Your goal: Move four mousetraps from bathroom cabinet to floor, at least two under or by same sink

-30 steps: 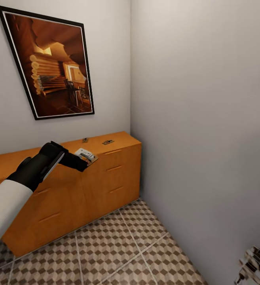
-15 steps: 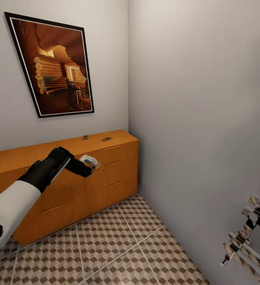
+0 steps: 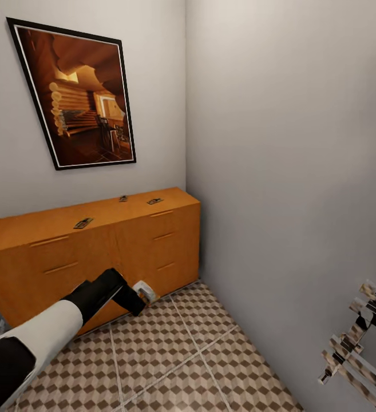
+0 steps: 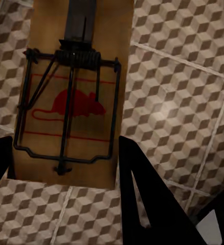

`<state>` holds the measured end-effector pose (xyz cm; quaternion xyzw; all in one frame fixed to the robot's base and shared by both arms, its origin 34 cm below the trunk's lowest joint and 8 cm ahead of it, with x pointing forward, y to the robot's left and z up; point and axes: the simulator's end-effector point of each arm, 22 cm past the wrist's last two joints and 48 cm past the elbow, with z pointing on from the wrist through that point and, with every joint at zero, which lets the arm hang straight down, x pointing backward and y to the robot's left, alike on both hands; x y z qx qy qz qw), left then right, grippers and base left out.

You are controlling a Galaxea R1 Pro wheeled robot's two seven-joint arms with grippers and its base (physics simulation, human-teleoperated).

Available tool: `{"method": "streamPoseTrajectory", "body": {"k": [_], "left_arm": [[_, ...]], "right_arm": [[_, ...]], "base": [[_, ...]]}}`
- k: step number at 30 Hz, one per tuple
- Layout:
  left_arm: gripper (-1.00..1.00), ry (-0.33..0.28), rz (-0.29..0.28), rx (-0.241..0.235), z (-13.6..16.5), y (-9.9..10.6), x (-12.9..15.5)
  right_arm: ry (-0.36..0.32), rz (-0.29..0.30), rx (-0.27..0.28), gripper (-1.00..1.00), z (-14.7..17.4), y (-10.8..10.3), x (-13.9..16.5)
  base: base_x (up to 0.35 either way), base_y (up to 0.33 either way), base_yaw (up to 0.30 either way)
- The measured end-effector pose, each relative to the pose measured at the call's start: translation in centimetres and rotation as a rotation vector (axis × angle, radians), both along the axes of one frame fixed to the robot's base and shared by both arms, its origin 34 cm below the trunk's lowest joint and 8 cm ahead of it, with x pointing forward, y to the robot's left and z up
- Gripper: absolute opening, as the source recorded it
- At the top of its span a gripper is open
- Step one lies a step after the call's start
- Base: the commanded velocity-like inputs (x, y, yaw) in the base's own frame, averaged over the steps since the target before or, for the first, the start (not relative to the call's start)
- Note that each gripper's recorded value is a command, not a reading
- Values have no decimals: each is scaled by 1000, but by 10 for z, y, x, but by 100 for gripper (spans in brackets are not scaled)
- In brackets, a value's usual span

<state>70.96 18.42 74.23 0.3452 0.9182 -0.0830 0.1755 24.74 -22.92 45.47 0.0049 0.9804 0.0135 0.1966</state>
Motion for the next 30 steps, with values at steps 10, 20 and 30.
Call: {"method": "streamPoseTrajectory", "body": {"k": [10,20,30], "left_arm": [[-100,-77,-8,64,-134,51,-74],[-100,-15,185,-12,-196,82,-159],[-100,-226,318,-103,-207,109,-185]], "right_arm": [[-11,-1,-1,100,1,-1,4],[-65,5,-8,100,6,-4,22],[-223,1,-13,100,29,-7,83]], "base": [[0,0,0],[0,0,0],[0,0,0]]}}
